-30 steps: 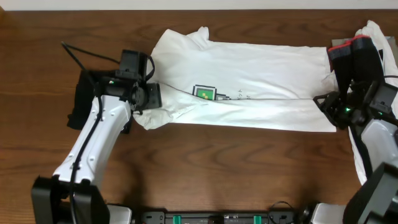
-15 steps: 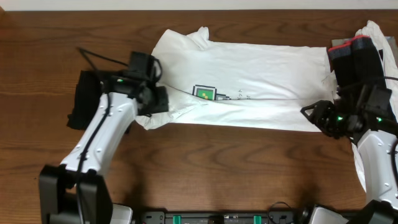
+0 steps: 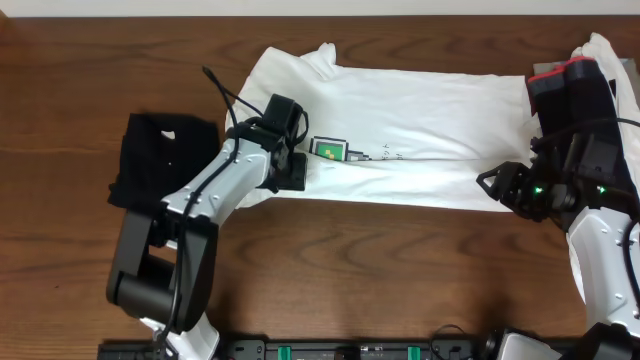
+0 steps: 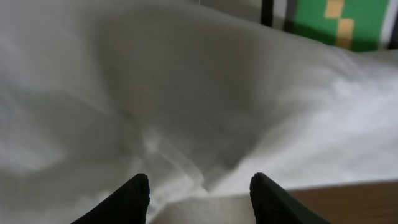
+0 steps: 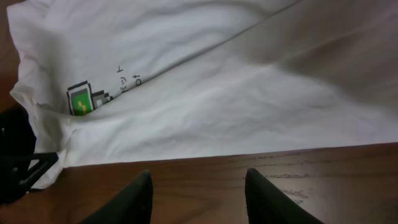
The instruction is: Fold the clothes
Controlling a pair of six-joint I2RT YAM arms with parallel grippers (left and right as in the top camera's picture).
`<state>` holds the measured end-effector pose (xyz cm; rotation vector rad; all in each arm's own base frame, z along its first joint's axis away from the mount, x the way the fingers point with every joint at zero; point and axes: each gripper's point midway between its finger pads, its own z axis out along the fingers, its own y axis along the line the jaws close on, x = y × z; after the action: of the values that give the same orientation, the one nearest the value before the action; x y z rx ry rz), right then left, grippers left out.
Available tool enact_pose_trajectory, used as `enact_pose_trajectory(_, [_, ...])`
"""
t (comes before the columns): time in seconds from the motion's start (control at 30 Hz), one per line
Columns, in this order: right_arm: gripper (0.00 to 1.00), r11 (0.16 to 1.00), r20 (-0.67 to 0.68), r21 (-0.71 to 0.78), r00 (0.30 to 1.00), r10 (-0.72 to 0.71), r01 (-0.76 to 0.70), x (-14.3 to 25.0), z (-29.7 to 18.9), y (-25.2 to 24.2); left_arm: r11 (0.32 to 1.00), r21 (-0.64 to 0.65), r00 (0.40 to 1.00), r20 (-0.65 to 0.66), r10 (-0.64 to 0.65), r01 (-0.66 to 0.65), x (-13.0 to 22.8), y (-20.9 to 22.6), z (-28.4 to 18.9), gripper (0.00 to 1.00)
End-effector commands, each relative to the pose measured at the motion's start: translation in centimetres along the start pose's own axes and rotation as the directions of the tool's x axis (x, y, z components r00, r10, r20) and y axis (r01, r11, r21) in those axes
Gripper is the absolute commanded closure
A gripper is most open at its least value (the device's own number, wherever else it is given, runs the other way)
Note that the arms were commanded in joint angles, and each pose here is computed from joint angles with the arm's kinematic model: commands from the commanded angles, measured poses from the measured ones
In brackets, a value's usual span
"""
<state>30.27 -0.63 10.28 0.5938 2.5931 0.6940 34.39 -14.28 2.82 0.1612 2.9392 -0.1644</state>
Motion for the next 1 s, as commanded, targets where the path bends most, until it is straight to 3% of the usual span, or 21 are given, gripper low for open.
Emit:
enact_pose_trajectory(0.0, [0.53, 0.999, 0.015, -0.004, 0.999, -0.035, 0.035, -0.4, -0.3, 0.5, 0.998, -0.029, 0.998, 0.031, 0.059, -0.058, -0.8, 0.5, 0.1, 0.45])
enact_pose_trajectory(0.13, [0.54, 0.999, 0.013, -0.003, 0.999, -0.034, 0.034, -0.4, -0.3, 0.5, 0.997, -0.025, 0.996, 0.051, 0.07, -0.069, -1.3, 0.3, 0.2, 0.54])
enact_pose_trajectory(0.53, [0.55, 0.999, 0.016, -0.004, 0.999, -0.035, 0.035, -0.4, -0.3, 0.5, 0.997, -0.033, 0.997, 0.006, 0.074, -0.073, -0.6, 0.5, 1.8, 0.58])
enact_pose_trajectory(0.8, [0.55, 0.999, 0.021, -0.004, 0.999, -0.037, 0.037, -0.6, -0.3, 0.5, 0.997, -0.03, 0.997, 0.025, 0.077, -0.076, -1.1, 0.4, 1.8, 0.94])
enact_pose_trajectory(0.97, [0.54, 0.999, 0.028, -0.006, 0.999, -0.041, 0.041, -0.7, -0.3, 0.6, 0.997, -0.022, 0.995, 0.063, 0.078, -0.077, -2.6, -0.1, 0.0, 0.94])
